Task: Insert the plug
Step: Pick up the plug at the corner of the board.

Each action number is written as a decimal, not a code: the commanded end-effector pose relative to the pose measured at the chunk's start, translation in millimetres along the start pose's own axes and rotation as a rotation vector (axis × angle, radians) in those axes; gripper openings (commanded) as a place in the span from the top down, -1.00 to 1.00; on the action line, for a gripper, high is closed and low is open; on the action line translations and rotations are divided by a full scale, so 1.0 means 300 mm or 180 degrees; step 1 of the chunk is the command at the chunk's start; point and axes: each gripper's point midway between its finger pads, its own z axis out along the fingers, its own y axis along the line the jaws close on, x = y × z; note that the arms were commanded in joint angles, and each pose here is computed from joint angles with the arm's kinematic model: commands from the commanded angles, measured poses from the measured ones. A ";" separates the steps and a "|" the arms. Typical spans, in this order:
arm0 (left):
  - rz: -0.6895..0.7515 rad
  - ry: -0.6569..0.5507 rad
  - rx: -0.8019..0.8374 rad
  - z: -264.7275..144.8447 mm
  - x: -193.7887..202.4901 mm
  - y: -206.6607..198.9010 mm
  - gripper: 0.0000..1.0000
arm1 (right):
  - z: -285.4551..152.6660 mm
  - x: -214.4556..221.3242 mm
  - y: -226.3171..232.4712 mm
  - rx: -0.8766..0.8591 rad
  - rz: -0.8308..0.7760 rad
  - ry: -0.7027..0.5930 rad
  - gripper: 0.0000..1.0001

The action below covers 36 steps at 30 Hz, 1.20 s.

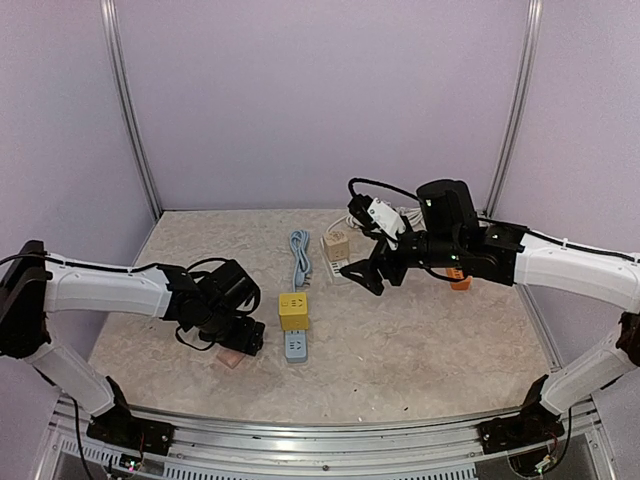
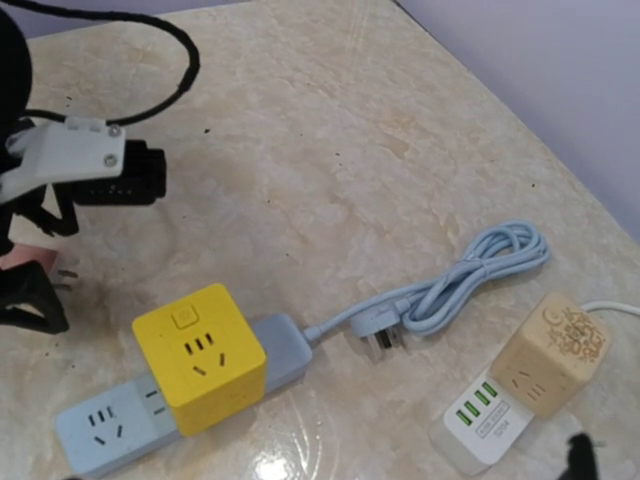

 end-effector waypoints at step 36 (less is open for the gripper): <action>-0.0183 0.0590 -0.0050 0.086 0.098 0.007 0.48 | -0.006 -0.016 0.030 -0.0202 0.0073 -0.0178 -0.99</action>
